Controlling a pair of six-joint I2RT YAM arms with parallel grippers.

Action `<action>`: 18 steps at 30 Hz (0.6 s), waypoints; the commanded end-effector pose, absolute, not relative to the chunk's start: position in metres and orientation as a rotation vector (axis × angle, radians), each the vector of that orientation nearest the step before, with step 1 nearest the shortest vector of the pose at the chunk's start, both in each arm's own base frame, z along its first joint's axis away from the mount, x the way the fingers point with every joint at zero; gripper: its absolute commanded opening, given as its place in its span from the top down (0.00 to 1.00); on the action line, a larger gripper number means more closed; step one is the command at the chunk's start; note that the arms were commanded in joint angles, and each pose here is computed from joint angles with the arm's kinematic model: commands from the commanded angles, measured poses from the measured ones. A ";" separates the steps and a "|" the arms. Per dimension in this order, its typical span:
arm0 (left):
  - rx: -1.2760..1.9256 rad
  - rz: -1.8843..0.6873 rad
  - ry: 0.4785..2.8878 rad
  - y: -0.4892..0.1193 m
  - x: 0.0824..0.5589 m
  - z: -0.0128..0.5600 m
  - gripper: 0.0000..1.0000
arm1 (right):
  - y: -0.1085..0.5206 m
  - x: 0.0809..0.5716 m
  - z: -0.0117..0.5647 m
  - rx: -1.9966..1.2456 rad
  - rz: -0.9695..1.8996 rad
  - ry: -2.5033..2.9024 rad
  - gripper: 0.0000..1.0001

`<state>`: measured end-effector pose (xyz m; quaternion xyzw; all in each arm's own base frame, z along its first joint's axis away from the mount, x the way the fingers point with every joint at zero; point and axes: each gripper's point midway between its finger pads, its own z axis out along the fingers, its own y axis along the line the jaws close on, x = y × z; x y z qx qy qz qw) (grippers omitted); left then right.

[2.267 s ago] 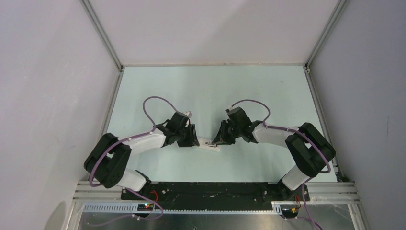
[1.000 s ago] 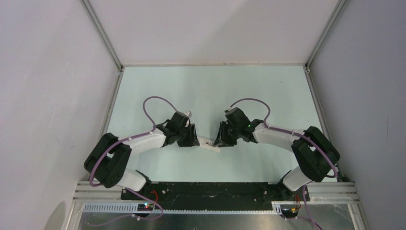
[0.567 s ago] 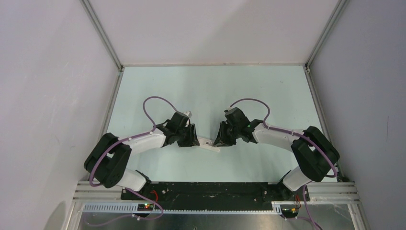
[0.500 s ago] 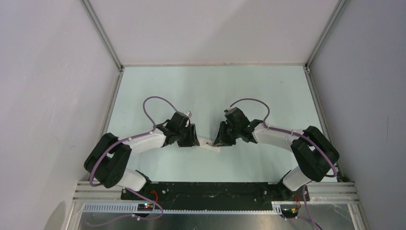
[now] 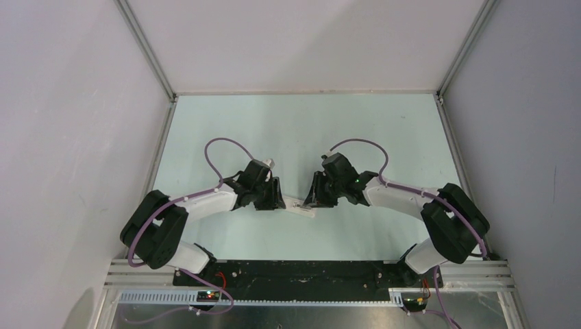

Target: Load the batteries into the remote control

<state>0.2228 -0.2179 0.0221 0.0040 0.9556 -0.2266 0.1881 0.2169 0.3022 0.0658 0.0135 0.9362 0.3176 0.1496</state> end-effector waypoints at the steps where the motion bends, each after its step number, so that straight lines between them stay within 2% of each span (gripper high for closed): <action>1: 0.036 -0.620 2.683 -0.216 0.226 0.019 0.50 | 0.307 0.229 0.097 0.033 0.928 2.587 0.61; 18: 0.035 -0.616 2.682 -0.215 0.226 0.019 0.50 | 0.292 0.227 0.074 0.117 0.780 2.628 0.55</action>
